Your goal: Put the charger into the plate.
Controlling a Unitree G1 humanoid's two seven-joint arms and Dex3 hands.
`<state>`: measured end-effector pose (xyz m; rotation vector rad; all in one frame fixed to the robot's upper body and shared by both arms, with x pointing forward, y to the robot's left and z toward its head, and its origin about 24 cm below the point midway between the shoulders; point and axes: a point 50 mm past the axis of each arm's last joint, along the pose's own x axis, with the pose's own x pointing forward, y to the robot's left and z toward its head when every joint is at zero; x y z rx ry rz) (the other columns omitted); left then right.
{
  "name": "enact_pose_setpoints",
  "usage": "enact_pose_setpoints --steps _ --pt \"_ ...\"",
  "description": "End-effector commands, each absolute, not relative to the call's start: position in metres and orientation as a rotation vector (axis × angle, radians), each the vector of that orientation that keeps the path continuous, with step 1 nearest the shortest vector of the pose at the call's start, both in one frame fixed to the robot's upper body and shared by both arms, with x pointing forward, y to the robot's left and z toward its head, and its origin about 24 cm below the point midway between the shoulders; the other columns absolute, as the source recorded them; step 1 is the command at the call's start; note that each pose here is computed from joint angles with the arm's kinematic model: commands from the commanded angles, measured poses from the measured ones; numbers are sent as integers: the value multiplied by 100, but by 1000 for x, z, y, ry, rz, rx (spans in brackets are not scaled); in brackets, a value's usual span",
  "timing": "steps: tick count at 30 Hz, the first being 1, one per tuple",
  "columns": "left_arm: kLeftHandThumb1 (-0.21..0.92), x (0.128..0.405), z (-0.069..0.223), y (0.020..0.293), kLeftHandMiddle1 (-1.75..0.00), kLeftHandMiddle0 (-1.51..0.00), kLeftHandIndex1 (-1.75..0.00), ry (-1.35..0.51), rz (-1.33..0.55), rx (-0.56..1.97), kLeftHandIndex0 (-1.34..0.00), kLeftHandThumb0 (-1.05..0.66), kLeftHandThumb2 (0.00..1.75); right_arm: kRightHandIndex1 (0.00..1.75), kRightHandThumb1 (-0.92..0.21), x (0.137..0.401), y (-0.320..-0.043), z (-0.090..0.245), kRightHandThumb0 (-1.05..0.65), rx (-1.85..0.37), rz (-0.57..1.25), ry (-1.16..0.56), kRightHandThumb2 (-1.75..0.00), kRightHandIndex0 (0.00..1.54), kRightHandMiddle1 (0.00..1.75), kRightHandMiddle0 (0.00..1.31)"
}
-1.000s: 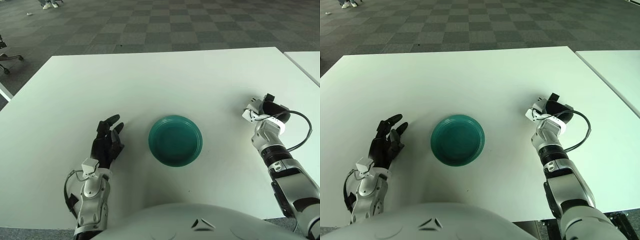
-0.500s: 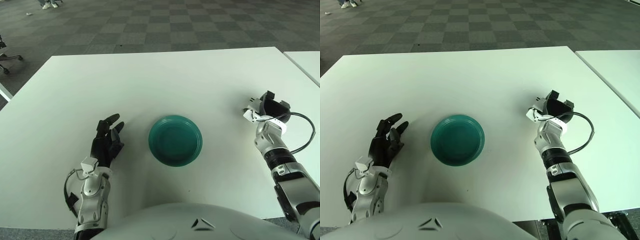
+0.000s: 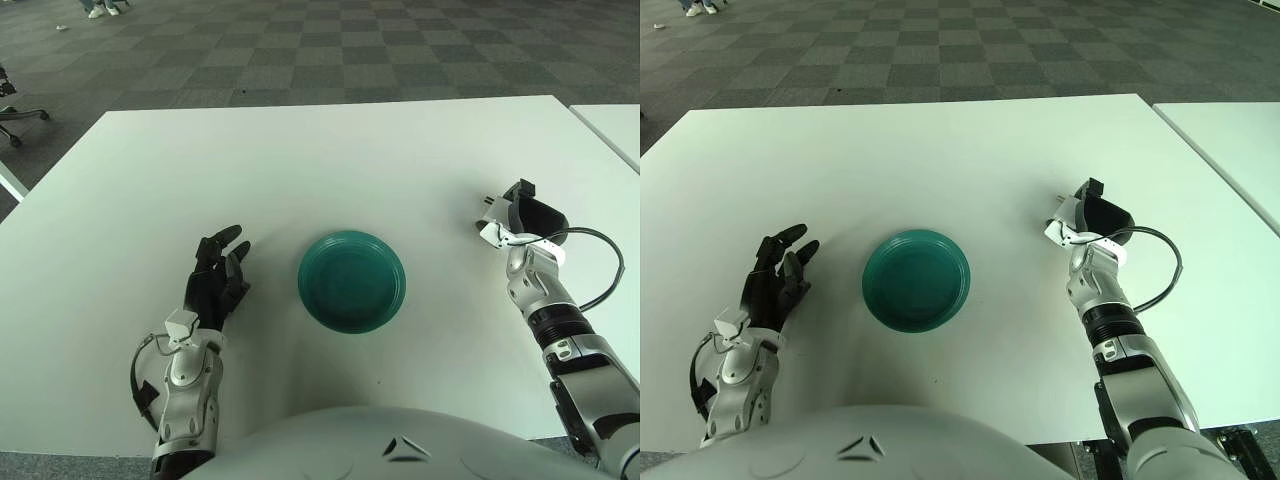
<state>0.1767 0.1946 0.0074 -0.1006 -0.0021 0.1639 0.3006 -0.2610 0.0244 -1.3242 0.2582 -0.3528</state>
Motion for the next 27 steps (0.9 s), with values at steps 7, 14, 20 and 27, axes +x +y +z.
enact_pose_setpoints --steps 7,14,20,27 --pt "92 176 -1 196 -63 -26 -107 42 164 -111 -16 -76 83 175 -51 279 -245 54 -42 -1271 -390 199 -107 97 175 46" --pt "92 175 -1 195 -64 -26 -106 47 151 -103 -14 -77 83 175 -53 278 -240 83 -42 -1233 -444 67 -104 104 175 45" --pt "92 176 -1 194 -65 -27 -107 53 134 -106 -15 -76 83 175 -55 276 -205 119 -41 -1212 -432 -129 -102 105 175 44" --pt "92 176 -2 190 -66 -26 -106 61 101 -92 -13 -77 84 175 -52 267 -172 137 -42 -1223 -382 -322 -105 106 175 45"
